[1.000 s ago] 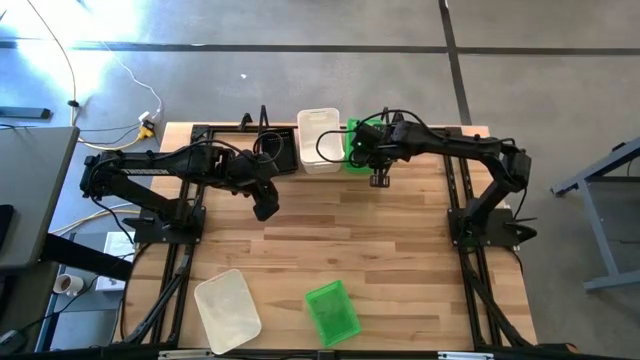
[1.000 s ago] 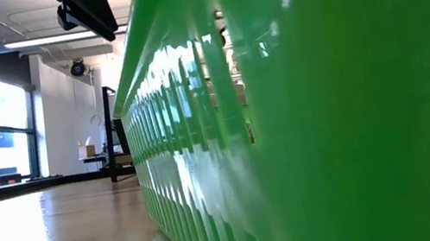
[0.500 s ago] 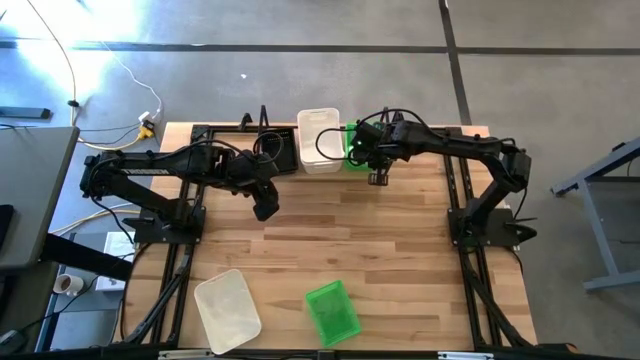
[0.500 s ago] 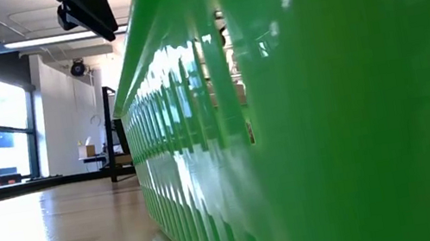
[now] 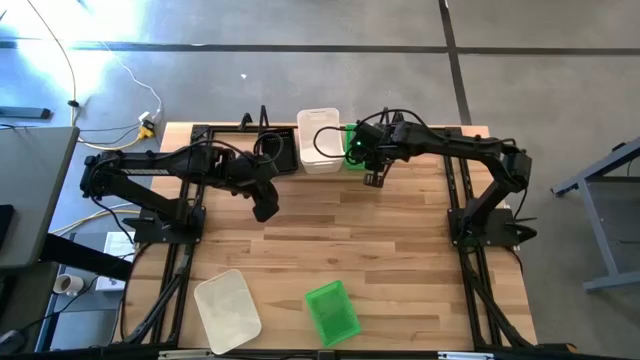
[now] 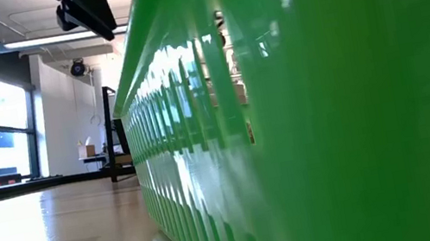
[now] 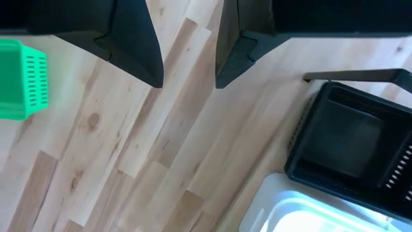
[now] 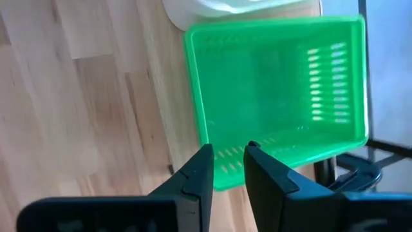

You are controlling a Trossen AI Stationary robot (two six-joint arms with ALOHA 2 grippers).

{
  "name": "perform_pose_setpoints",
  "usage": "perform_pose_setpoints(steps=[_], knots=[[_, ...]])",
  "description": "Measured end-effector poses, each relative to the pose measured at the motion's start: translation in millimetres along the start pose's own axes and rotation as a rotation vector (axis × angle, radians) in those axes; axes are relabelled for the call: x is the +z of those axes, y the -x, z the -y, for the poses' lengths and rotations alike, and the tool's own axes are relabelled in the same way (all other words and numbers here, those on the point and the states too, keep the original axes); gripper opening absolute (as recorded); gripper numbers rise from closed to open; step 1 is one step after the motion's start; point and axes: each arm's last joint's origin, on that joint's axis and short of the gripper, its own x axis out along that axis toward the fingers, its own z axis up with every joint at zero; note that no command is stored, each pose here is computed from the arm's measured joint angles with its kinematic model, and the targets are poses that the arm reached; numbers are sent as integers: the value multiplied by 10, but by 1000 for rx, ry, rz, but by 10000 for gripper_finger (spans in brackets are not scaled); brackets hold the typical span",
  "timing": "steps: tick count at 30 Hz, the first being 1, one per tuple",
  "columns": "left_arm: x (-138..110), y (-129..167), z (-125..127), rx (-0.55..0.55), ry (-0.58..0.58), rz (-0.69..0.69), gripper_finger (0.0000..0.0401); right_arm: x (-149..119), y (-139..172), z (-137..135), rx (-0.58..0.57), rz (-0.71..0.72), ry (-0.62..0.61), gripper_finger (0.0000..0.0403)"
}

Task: Stack baskets on shelf by color
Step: Stack the white bin on top of the white bin on the shelf

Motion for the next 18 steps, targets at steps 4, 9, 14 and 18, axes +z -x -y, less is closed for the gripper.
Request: perform_pose_setpoints(steps=[4, 9, 14, 18], knots=[[-24, 8, 50, -51, 1, -23, 131, -25, 43, -37, 29, -10, -60, 73], [-97, 37, 182, -121, 15, -58, 131, -36, 173, -112, 42, 22, -132, 73], [-231, 96, 389, -170, 21, -85, 131, -48, 331, -188, 83, 76, -229, 73], [-376, 166, 574, -210, 20, -108, 131, -58, 462, -267, 108, 116, -314, 73]])
